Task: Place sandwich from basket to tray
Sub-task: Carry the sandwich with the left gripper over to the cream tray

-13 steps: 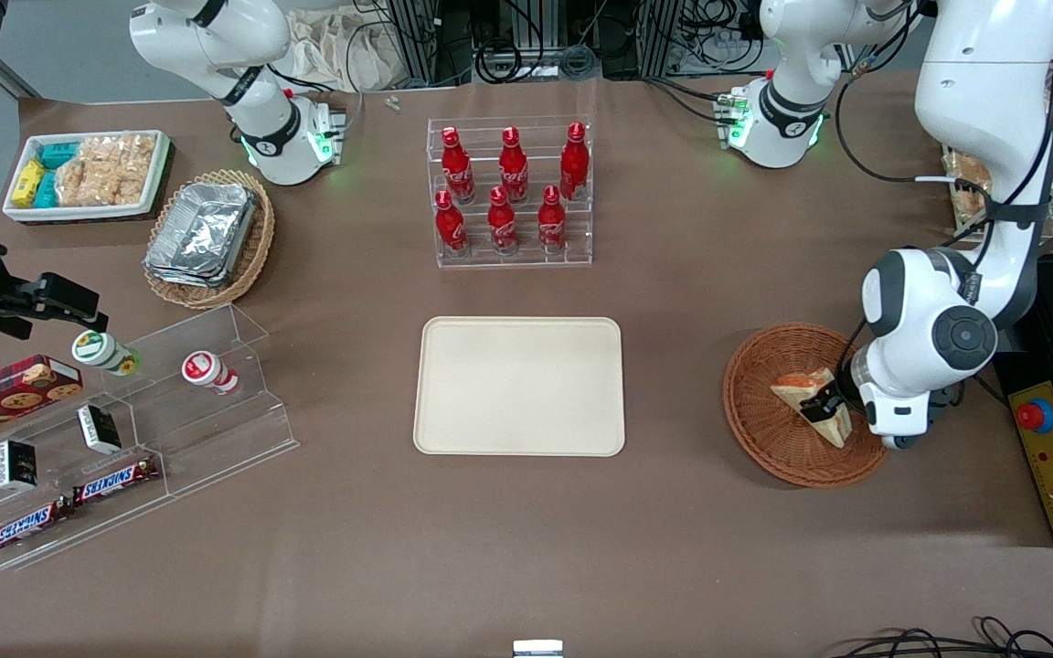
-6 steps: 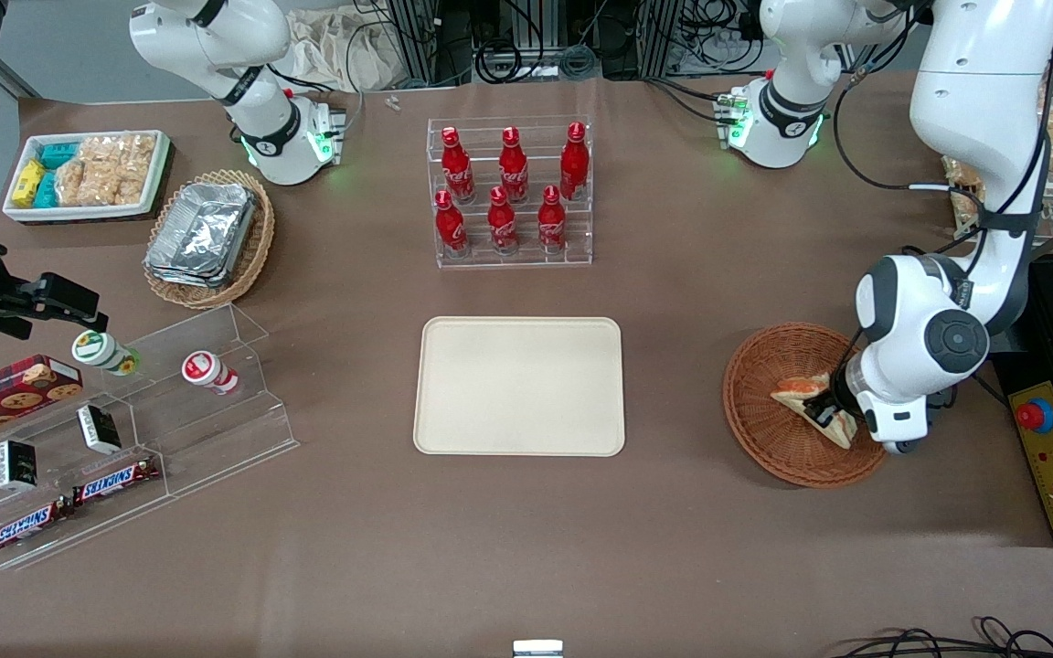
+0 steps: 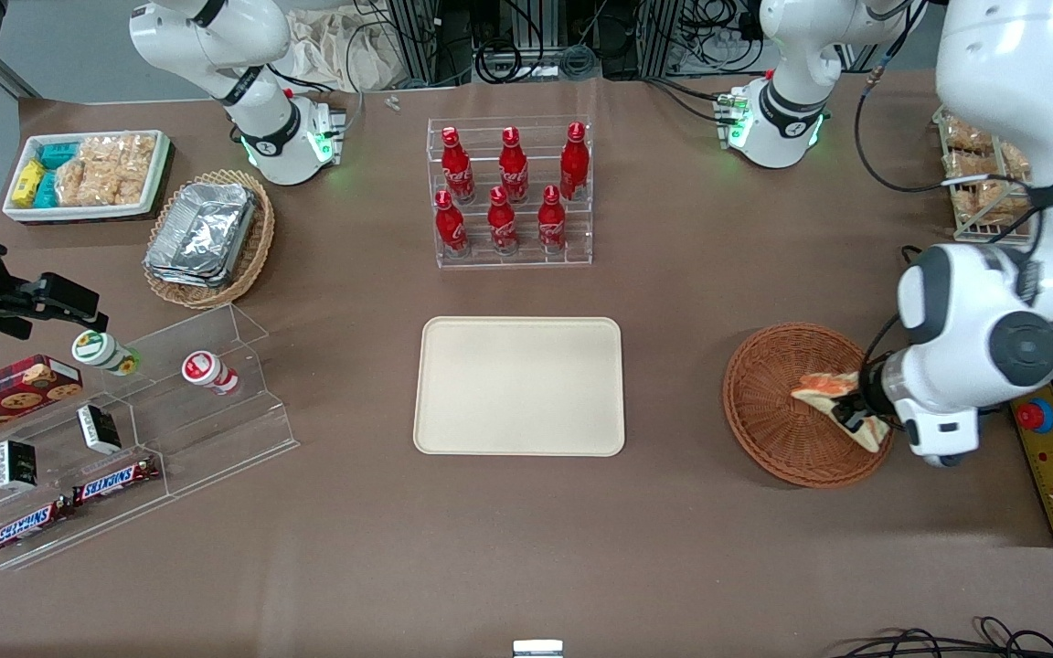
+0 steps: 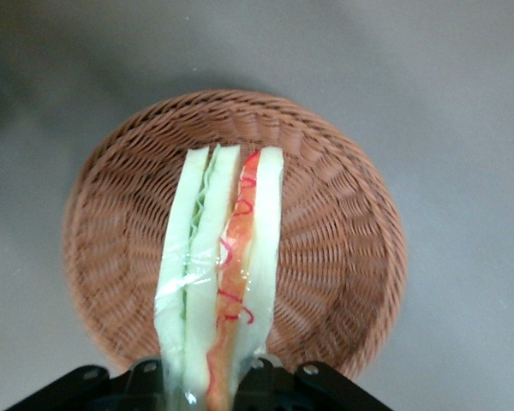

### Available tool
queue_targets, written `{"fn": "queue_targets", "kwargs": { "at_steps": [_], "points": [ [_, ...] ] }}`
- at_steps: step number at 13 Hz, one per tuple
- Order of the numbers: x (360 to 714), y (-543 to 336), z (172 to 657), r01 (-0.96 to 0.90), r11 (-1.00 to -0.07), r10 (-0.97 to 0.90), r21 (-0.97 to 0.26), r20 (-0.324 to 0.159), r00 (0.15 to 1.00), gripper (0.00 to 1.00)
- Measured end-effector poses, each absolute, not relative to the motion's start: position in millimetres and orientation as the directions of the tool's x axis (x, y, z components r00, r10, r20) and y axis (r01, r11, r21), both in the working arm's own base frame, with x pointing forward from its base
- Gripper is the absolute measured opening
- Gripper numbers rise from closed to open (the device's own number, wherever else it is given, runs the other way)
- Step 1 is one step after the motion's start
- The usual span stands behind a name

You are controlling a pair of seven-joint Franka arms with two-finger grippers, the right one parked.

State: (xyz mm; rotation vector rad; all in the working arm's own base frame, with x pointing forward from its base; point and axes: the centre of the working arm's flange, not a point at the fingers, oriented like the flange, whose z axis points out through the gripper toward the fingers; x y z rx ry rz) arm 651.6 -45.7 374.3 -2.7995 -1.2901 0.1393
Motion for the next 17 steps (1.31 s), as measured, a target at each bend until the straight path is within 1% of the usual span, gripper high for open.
{"fn": "queue_targets", "kwargs": {
  "at_steps": [2, 3, 5, 6, 8, 10, 11, 12, 14, 17],
  "points": [
    [655, -65, 443, 0.716, -0.692, 0.722, -0.094, -0.08, 0.688, 0.2],
    [652, -77, 474, 0.676, -0.731, 0.683, -0.092, -0.093, 0.725, 0.2],
    [644, -109, 520, 0.541, -0.838, 0.545, -0.067, -0.12, 0.83, 0.2],
    [639, -129, 532, 0.457, -0.889, 0.458, -0.042, -0.125, 0.88, 0.2],
    [630, -180, 535, 0.328, -0.945, 0.325, 0.006, -0.13, 0.937, 0.2],
    [628, -240, 514, 0.23, -0.971, 0.222, 0.073, -0.103, 0.97, 0.2],
    [626, -274, 491, 0.183, -0.978, 0.174, 0.097, -0.09, 0.981, 0.2],
    [622, -308, 462, 0.14, -0.984, 0.131, 0.113, -0.088, 0.987, 0.2],
    [611, -364, 391, 0.06, -0.993, 0.049, 0.101, -0.103, 0.994, 0.2],
    [599, -406, 302, -0.012, -0.997, -0.022, 0.076, -0.123, 0.992, 0.2]
  ]
}}
